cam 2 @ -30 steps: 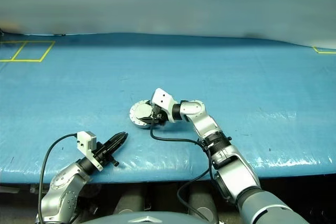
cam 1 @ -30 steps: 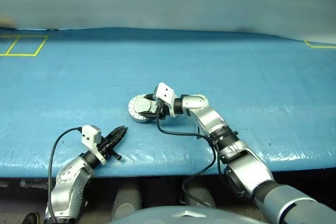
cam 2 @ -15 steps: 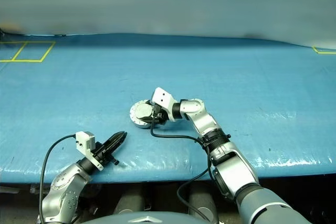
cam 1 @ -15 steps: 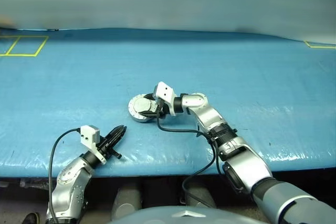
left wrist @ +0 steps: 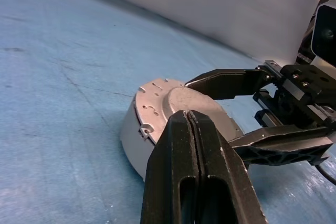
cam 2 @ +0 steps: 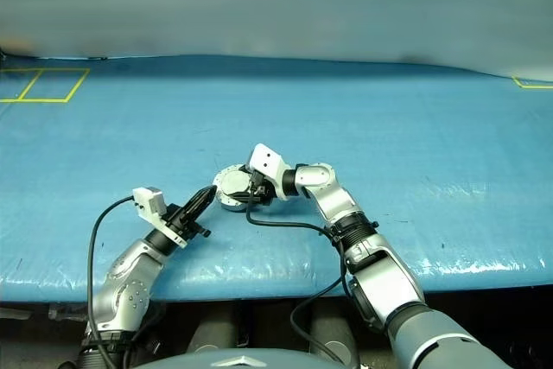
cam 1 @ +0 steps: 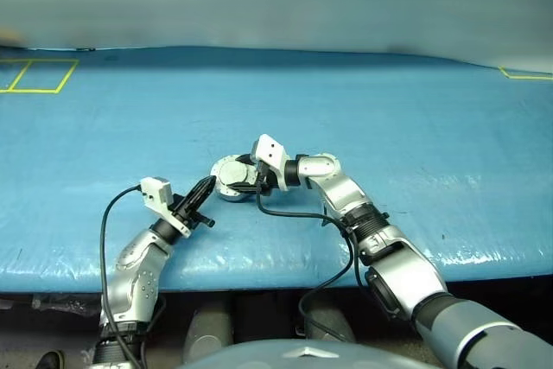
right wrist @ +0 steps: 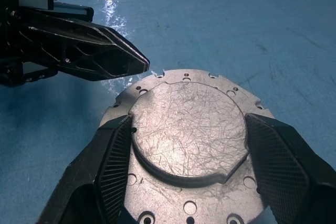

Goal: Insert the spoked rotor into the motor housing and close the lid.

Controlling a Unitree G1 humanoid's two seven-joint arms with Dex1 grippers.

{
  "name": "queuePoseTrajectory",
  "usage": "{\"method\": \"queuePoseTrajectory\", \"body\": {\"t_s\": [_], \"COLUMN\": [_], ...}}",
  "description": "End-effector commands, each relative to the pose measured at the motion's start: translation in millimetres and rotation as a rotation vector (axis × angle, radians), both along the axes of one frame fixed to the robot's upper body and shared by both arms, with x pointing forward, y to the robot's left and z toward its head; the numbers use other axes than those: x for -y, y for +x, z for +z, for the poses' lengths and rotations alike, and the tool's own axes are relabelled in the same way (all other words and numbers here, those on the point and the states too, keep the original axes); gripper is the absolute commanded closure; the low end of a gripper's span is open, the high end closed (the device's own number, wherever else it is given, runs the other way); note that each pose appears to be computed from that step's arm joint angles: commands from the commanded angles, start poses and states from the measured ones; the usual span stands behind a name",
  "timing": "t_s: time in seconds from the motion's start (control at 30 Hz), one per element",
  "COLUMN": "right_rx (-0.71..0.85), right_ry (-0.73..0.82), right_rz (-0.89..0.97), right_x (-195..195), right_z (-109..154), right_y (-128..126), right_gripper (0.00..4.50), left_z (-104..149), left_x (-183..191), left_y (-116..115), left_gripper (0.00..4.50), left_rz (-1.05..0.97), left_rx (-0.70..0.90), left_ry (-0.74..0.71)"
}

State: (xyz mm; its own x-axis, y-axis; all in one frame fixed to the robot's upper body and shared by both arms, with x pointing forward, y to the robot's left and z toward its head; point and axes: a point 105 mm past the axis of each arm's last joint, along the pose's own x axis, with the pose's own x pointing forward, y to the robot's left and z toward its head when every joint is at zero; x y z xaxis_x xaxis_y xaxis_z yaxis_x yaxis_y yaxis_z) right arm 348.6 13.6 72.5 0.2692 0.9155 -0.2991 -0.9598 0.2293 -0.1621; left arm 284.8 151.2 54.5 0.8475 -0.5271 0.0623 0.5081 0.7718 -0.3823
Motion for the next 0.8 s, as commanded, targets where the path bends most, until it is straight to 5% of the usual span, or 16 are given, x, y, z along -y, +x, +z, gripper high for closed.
{"method": "queuePoseTrajectory", "body": {"t_s": [0.03, 0.37, 0.7, 0.8], "right_rx": [-0.012, 0.004, -0.019, -0.002], "right_ry": [-0.021, -0.015, 0.017, 0.027], "right_rz": [-0.028, -0.042, -0.093, -0.086], "right_x": [5.0, 5.1, 5.7, 5.4], "right_z": [-6.6, -3.9, 2.1, 6.1], "right_y": [0.6, 1.7, 8.7, 7.6], "right_gripper": [1.45, 1.45, 1.45, 0.41], "left_z": [-7.3, -31.4, -28.4, -27.8], "left_x": [3.7, -0.5, 2.5, 1.0], "left_y": [2.6, -6.1, -8.3, -9.4], "left_gripper": [4.49, 4.49, 4.49, 4.50], "left_rz": [-0.003, 0.017, 0.001, 0.007], "left_rx": [-0.033, -0.128, -0.126, -0.124], "left_ry": [0.043, 0.105, 0.090, 0.087]}}
